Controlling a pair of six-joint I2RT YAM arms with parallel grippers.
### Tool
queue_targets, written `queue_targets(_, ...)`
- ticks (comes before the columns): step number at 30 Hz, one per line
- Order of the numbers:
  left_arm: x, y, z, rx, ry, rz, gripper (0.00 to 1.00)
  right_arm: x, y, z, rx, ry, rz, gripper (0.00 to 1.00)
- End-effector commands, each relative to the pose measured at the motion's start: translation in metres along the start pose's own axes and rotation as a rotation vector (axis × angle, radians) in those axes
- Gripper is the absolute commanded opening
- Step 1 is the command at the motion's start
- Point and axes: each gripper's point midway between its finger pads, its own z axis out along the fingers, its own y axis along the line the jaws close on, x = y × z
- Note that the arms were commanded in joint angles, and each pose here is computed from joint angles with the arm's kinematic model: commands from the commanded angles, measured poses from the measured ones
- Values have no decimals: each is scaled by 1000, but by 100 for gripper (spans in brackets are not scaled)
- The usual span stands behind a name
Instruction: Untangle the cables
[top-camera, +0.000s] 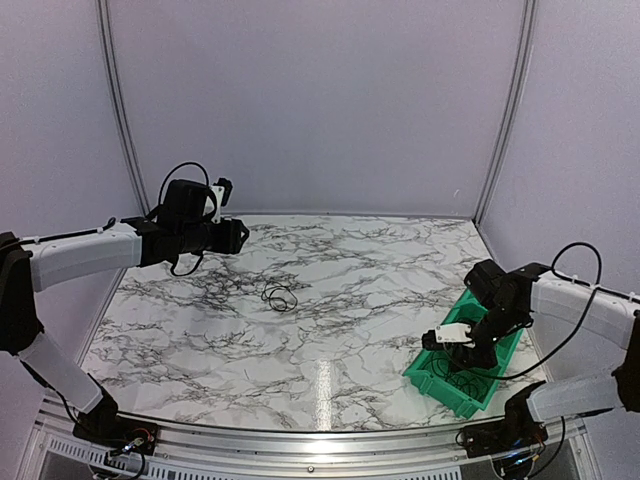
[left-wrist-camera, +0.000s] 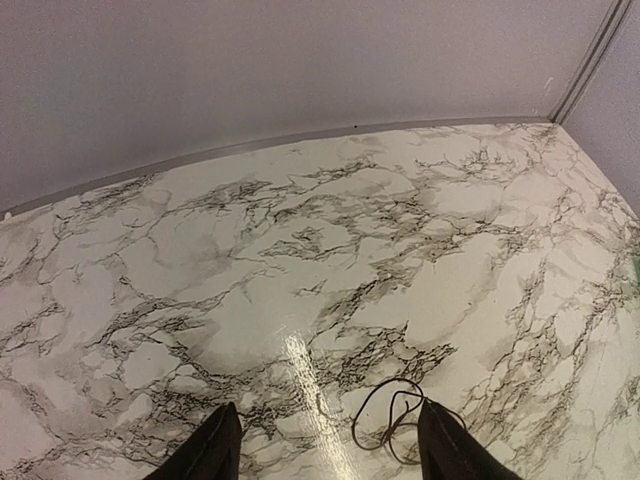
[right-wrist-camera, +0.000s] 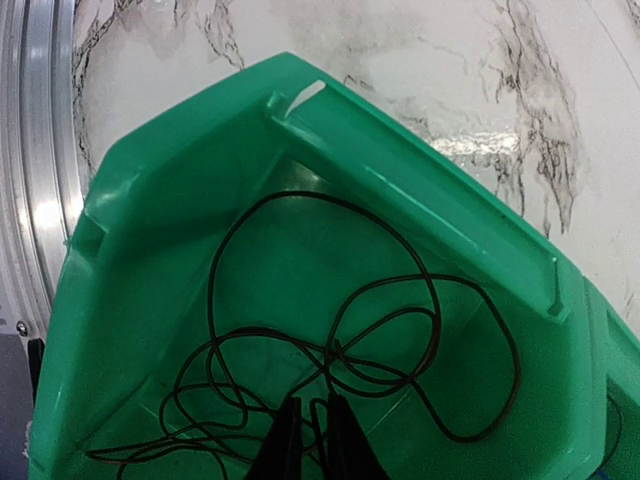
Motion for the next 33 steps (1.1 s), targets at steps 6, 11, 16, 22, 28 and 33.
queue_targets(6,11,-5,10,30,46,-6,64,-25,-18,-62,187,-37,-84,46)
queue_targets(11,33,-9,25,52,139,4,64,-39,-23,-84,197,-51,-125,58)
queue_targets(16,56,-23,31,129,241,3,62,-81,-61,-97,250,-169,-116,58)
queue_targets(22,98,-37,53,213,406,-29,58,-144,-105,-98,274,-374,-101,56)
queue_targets(28,120,-46,73,255,507,-52,52,-184,-127,-81,221,-440,-102,54)
queue_targets(33,137,-45,86,250,553,-68,42,-200,-136,-66,191,-460,-112,54)
